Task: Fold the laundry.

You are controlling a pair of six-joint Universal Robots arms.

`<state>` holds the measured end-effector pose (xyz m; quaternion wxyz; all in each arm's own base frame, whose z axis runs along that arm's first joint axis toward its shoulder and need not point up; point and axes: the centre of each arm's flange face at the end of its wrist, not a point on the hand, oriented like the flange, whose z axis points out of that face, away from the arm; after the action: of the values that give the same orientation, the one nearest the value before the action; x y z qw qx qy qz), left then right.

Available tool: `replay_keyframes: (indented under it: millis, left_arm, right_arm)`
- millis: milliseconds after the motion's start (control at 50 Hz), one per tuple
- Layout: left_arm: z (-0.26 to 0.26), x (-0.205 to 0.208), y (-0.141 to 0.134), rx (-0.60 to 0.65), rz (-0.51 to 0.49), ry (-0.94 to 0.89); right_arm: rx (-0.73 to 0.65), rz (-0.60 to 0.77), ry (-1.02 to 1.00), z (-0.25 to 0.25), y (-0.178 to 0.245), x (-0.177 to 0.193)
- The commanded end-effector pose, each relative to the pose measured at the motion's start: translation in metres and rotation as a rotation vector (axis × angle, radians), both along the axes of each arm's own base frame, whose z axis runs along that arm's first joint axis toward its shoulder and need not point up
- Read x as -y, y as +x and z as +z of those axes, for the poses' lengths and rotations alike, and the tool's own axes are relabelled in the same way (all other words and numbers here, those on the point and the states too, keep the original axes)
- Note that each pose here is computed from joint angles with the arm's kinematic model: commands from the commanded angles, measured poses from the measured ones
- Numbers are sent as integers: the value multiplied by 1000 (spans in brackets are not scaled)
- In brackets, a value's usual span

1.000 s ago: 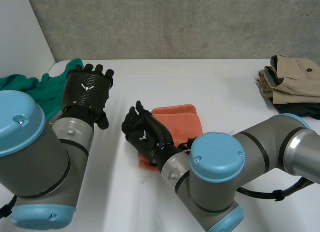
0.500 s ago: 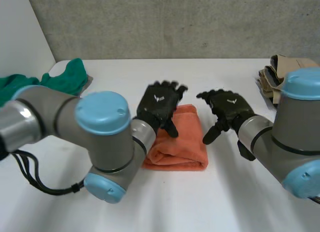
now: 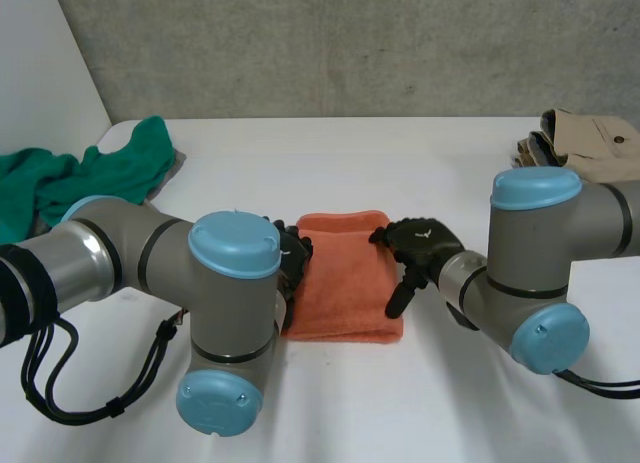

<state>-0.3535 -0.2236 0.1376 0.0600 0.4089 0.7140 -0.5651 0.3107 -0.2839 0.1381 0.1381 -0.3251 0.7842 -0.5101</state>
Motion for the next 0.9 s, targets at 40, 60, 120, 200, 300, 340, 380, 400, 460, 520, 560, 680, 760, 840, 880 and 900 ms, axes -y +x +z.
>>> replay_keyframes:
  millis: [40,60,120,200,300,340,380,400,460,520,560,680,760,840,880,900]
  left_arm:
    - [53,-1,-1,-130,-5,-88]
    - [60,-1,-1,-151,-5,-97]
    - [83,-6,2,-240,-17,-111]
    - [112,-16,9,-367,-81,-100]
    - [128,-18,20,-466,-159,-56]
    - [132,-19,24,-493,-186,-41]
    - [133,-19,25,-504,-192,-32]
    - [132,-19,26,-507,-190,-28]
    - [129,-17,28,-512,-180,-15]
    - [126,-16,28,-510,-176,-8]
    - [126,-16,28,-509,-174,-7]
    - [119,-14,26,-505,-174,0]
    - [118,-13,26,-505,-173,-1]
    - [116,-14,26,-505,-173,-2]
    - [116,-13,26,-509,-174,-7]
    - [115,-13,26,-508,-174,-6]
  right_arm:
    - [14,-2,-141,52,-6,-14]
    - [19,0,-152,55,-6,-17]
    - [47,-6,-217,62,-8,-26]
    - [70,-7,-301,67,-11,-47]
    - [27,92,-339,41,-4,-88]
    - [10,160,-345,29,3,-111]
    - [0,184,-342,20,5,-120]
    - [-9,204,-332,10,8,-125]
    - [-27,211,-310,-8,11,-124]
    - [-25,216,-317,-20,18,-120]
    - [-19,212,-344,-22,24,-113]
    - [-53,194,-423,-28,33,-97]
    - [-82,193,-448,-35,37,-90]
    - [-89,193,-450,-39,40,-85]
    - [-89,192,-450,-41,41,-83]
    - [-87,190,-451,-41,42,-83]
